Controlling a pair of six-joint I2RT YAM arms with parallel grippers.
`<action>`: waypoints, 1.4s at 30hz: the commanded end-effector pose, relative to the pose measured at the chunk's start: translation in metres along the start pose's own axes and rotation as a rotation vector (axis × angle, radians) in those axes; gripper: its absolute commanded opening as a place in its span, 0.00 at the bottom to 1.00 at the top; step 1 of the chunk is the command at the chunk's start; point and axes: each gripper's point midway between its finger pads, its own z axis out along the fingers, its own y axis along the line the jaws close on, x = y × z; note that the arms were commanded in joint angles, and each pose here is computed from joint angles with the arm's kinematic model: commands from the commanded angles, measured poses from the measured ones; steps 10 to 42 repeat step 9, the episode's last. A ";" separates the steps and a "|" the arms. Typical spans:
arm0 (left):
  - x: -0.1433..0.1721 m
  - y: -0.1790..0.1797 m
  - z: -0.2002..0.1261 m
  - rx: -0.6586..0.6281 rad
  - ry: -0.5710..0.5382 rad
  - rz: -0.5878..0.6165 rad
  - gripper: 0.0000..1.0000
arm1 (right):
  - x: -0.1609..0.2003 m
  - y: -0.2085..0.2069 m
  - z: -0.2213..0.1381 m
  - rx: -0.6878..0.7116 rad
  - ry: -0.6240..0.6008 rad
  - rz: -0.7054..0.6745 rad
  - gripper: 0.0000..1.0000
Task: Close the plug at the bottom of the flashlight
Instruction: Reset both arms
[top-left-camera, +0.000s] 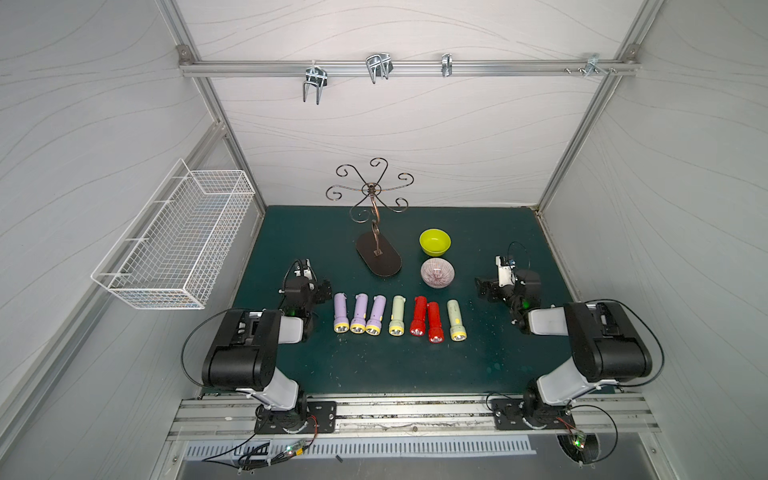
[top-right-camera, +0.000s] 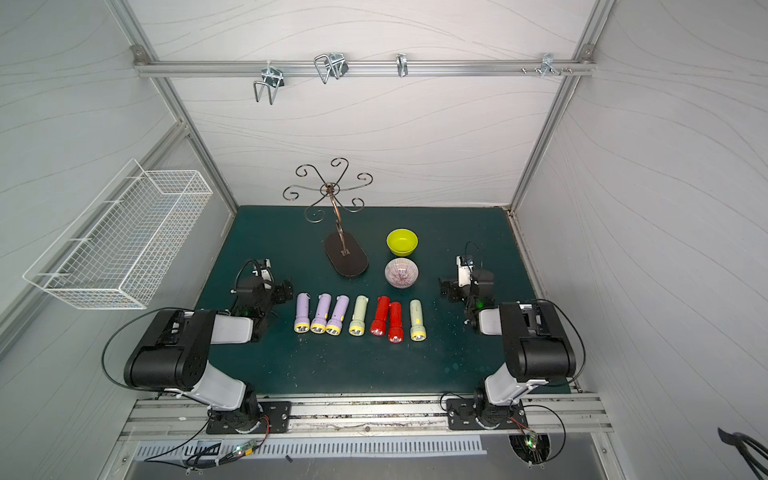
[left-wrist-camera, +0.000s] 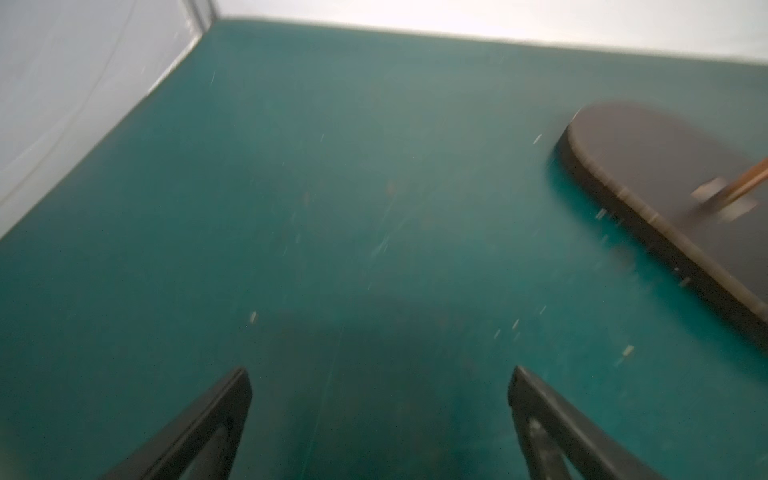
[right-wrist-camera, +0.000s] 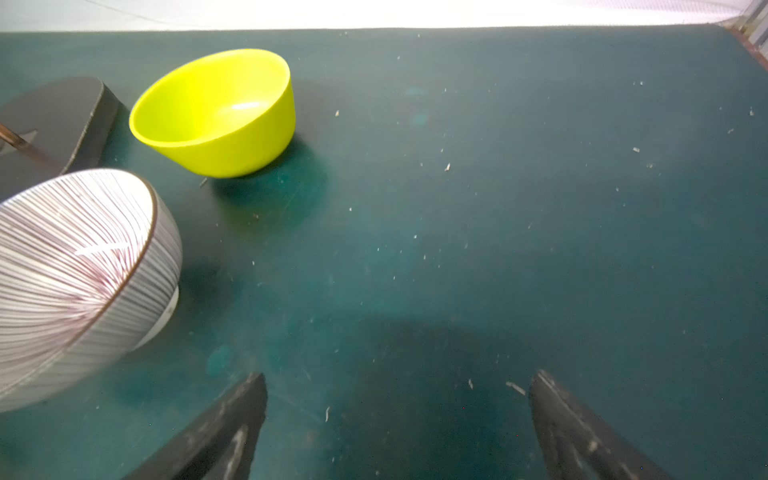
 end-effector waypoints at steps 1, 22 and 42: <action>-0.024 -0.005 0.003 0.032 -0.056 -0.001 1.00 | -0.023 0.003 0.002 -0.053 -0.077 -0.021 0.99; -0.024 -0.005 0.003 0.031 -0.060 -0.001 1.00 | -0.022 0.004 0.003 -0.061 -0.072 -0.020 0.99; -0.024 -0.005 0.003 0.031 -0.060 -0.001 1.00 | -0.022 0.004 0.003 -0.061 -0.072 -0.020 0.99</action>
